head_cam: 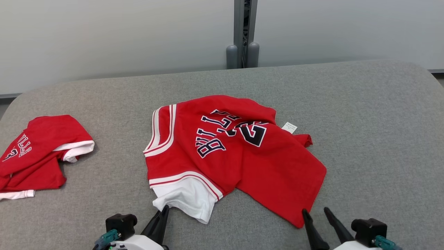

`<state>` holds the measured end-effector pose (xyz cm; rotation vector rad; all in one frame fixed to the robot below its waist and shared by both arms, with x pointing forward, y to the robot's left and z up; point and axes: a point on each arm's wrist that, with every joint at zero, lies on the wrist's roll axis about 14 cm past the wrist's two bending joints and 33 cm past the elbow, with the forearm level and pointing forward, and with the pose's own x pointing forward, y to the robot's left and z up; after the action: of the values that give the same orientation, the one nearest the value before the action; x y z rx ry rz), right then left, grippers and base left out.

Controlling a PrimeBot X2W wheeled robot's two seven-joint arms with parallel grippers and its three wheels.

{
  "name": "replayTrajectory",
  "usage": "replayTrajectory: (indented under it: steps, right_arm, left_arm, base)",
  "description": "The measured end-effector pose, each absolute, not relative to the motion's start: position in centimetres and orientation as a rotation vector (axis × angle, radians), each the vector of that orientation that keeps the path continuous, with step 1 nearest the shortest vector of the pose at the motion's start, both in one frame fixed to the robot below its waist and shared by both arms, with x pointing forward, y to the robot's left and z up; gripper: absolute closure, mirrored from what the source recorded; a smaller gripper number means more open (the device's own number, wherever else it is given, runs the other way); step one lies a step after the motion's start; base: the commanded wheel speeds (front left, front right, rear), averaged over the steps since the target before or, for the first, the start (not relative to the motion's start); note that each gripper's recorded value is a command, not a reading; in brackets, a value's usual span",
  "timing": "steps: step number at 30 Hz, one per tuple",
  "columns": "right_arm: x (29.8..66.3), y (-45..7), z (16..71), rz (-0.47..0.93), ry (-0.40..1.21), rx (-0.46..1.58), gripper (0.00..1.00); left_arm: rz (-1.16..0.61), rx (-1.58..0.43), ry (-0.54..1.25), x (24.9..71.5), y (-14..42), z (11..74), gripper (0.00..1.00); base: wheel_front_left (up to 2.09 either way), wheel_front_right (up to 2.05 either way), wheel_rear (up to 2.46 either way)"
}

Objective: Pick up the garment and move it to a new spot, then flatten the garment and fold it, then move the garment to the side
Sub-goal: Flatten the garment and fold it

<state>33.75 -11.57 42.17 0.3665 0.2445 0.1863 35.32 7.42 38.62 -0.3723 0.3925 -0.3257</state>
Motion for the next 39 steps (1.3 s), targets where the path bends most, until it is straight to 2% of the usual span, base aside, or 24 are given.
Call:
replayTrajectory:
  steps: [4,12,30,31,32,35,39]
  right_arm:
    - [32.5,-9.9,40.8,0.216,0.322,0.423,0.0]
    - [31.8,-9.9,38.8,0.18,0.41,0.508,0.0]
    - [32.4,-8.1,37.9,0.199,0.468,0.592,0.0]
    - [32.5,-8.0,37.9,0.198,0.47,0.598,0.17]
    - [32.6,-8.0,37.9,0.199,0.47,0.601,0.5]
    - [32.7,-7.8,37.7,0.203,0.474,0.6,1.0]
    - [32.7,-7.4,37.7,0.215,0.48,0.599,1.0]
  left_arm:
    - [-0.33,-0.374,0.395,35.2,7.2,38.6,1.0]
    - [-0.322,-0.371,0.394,35.2,7.5,38.6,1.0]
    - [-0.305,-0.365,0.389,35.2,8.3,38.5,1.0]
    - [-0.304,-0.365,0.389,35.2,8.3,38.5,1.0]
    - [-0.304,-0.366,0.39,35.2,8.3,38.5,1.0]
    - [-0.304,-0.364,0.391,35.2,8.4,38.5,1.0]
    - [-0.302,-0.364,0.391,35.1,8.4,38.5,1.0]
  base:
    - [0.0,0.0,0.0]
    - [0.0,0.0,0.0]
    - [0.0,0.0,0.0]
    - [0.0,0.0,0.0]
    - [0.0,0.0,0.0]
    - [0.0,0.0,0.0]
    - [0.0,0.0,0.0]
